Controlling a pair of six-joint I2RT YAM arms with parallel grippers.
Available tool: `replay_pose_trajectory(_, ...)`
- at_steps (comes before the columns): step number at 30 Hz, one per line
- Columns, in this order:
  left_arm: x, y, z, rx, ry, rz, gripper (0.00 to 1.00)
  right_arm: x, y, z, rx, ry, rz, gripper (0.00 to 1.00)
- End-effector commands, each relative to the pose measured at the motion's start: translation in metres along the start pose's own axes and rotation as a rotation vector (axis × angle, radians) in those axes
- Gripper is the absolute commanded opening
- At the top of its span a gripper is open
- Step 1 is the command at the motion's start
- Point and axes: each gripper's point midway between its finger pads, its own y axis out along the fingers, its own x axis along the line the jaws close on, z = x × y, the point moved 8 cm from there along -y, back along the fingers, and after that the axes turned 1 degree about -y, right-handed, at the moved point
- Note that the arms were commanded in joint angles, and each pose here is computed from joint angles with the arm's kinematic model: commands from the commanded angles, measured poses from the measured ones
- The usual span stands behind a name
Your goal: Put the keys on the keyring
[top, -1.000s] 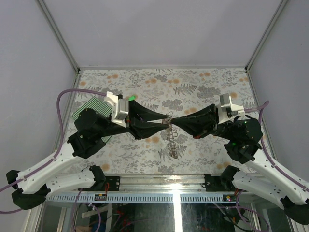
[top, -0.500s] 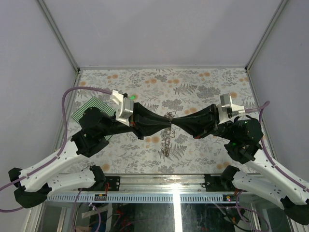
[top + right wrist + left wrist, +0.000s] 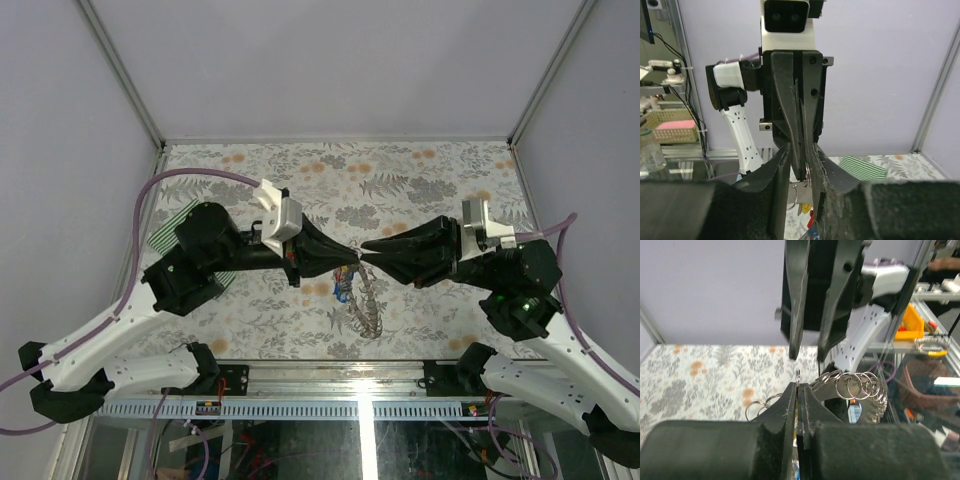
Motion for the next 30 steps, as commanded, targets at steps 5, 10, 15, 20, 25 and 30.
replay_pose_trajectory(5, -0.001, -0.017, -0.001, 0.303, 0.068, 0.005, 0.0, 0.003, -0.01, -0.004, 0.223, -0.09, -0.031, 0.31)
replay_pose_trajectory(10, 0.001, -0.019, 0.002, 0.43, 0.056, 0.024, 0.0, 0.0, -0.012, 0.014, 0.34, -0.059, -0.055, 0.31)
replay_pose_trajectory(15, 0.002, -0.02, 0.006, 0.523, 0.025, 0.039, 0.0, 0.0, -0.011, 0.024, 0.374, -0.035, -0.093, 0.3)
replay_pose_trajectory(20, 0.004, -0.018, 0.007, 0.56, 0.006, 0.036, 0.0, -0.003, -0.008, 0.036, 0.403, -0.01, -0.113, 0.3)
replay_pose_trajectory(25, 0.004, -0.017, 0.008, 0.564, 0.008, 0.039, 0.0, -0.006, -0.005, 0.043, 0.409, -0.002, -0.116, 0.3)
replay_pose_trajectory(30, 0.005, -0.017, 0.006, 0.56, 0.013, 0.04, 0.0, -0.008, -0.003, 0.05, 0.422, 0.017, -0.133, 0.3)
